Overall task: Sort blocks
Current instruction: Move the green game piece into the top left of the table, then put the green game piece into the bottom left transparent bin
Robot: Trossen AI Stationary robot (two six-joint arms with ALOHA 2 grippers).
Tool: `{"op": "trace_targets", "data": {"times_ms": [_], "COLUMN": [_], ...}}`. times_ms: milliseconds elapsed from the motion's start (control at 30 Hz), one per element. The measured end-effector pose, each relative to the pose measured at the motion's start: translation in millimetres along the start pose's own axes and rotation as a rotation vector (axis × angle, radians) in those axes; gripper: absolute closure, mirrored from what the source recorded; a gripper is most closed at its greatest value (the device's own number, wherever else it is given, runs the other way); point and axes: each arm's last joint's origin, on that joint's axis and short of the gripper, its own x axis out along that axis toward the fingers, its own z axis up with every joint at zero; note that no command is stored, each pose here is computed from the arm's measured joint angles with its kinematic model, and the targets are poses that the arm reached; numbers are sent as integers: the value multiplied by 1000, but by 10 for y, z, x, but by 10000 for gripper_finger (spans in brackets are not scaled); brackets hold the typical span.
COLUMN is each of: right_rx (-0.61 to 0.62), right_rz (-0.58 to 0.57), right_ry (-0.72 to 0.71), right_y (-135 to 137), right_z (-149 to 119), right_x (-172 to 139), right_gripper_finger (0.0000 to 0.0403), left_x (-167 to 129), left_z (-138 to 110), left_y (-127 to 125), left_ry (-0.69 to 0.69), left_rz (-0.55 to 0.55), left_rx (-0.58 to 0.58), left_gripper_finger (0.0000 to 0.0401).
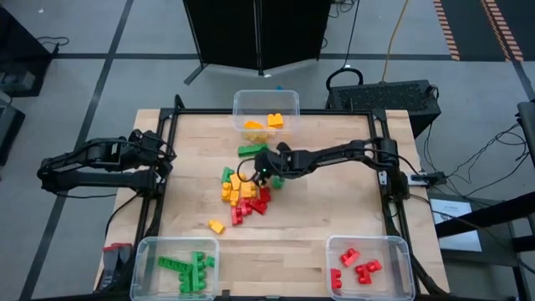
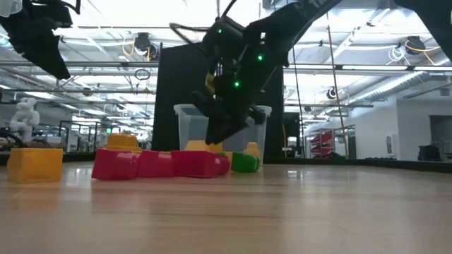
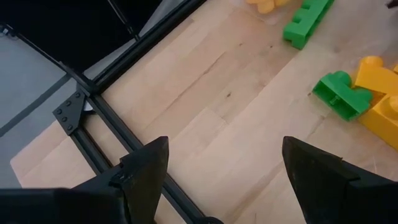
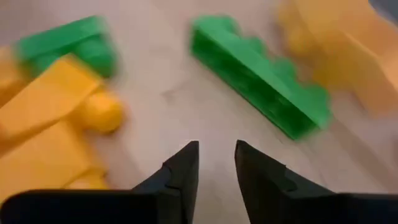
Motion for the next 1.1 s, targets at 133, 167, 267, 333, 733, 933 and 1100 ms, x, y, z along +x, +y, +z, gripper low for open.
{"op": "trace_targets", "data": {"times_ms": [133,167,267,333,733,933,1100], "right_rx": [189,201,256,304,332,263,271], "right_rz": [-78,-90,-101,-105,15,47,31], "right_ry": [-46,-68,-107,-111,-270,-520,-681], "right_y": [-80,-82,-87,-113,102,100,-123], "right_z": [41,56,86,99,326,523,483], "right_x": [25,25,27,38,-633,-1887,-2828], "right_gripper_finger": [379,390,399,401,402,403,403], "left_x": [0,0,0,0,-38,-32,264], "left_z": [0,0,0,0,231,617,956], "left_y": [0,0,0,1,-143,-316,-658], "left_ry": [0,0,0,-1,-168,-411,-438], "left_rz": [0,1,1,3,-251,-292,-258], "left_rx": [1,1,1,0,-120,-239,-192], "left_gripper_finger": [114,114,114,114,114,114,139]}}
